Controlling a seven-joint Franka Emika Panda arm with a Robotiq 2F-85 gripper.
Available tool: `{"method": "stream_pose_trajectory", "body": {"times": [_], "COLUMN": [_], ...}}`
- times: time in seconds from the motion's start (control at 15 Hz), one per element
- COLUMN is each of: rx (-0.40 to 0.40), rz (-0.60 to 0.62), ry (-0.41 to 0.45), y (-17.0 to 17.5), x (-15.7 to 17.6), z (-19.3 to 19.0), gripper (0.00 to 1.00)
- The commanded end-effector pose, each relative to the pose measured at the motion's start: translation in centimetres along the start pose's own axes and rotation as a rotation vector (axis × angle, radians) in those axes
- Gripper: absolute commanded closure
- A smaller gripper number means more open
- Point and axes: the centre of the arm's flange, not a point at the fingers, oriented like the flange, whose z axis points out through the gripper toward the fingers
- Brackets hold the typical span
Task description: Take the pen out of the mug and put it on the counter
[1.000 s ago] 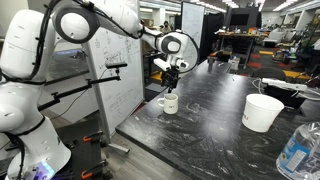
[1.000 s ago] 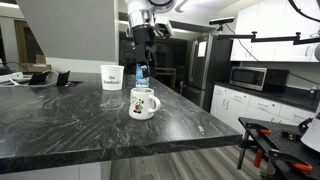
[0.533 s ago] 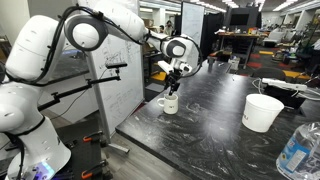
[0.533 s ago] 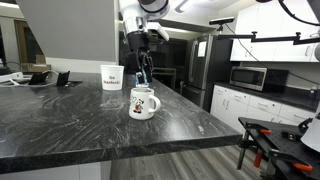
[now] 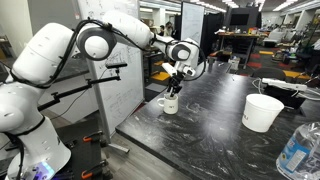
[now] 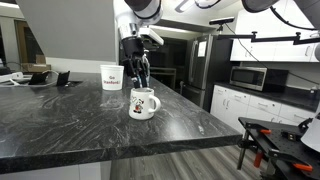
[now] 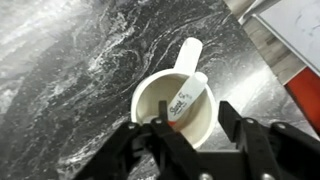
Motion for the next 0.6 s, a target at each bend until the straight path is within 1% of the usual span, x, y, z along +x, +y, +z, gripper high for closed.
{"method": "stream_pose_trajectory", "body": {"times": [0.0,0.07,0.13,0.2,0.47,0.53], "rx": [0.018,0.018,0.014,0.017,0.021,0.023], "rz": [0.057,0.064,0.068,0.072,0.073,0.077], "ry": [-0.026,-0.025,-0.023,-0.025,-0.035,-0.031], "y": [-0.14,-0.09,-0.04,-0.05,0.15,0.28], "x": [1.85,1.90,1.91,1.77,1.47,1.27], "z": [-0.22,-0.02,0.15,0.13,0.46,0.42], "gripper": [0.48,0.51,0.51,0.53,0.50,0.48]}}
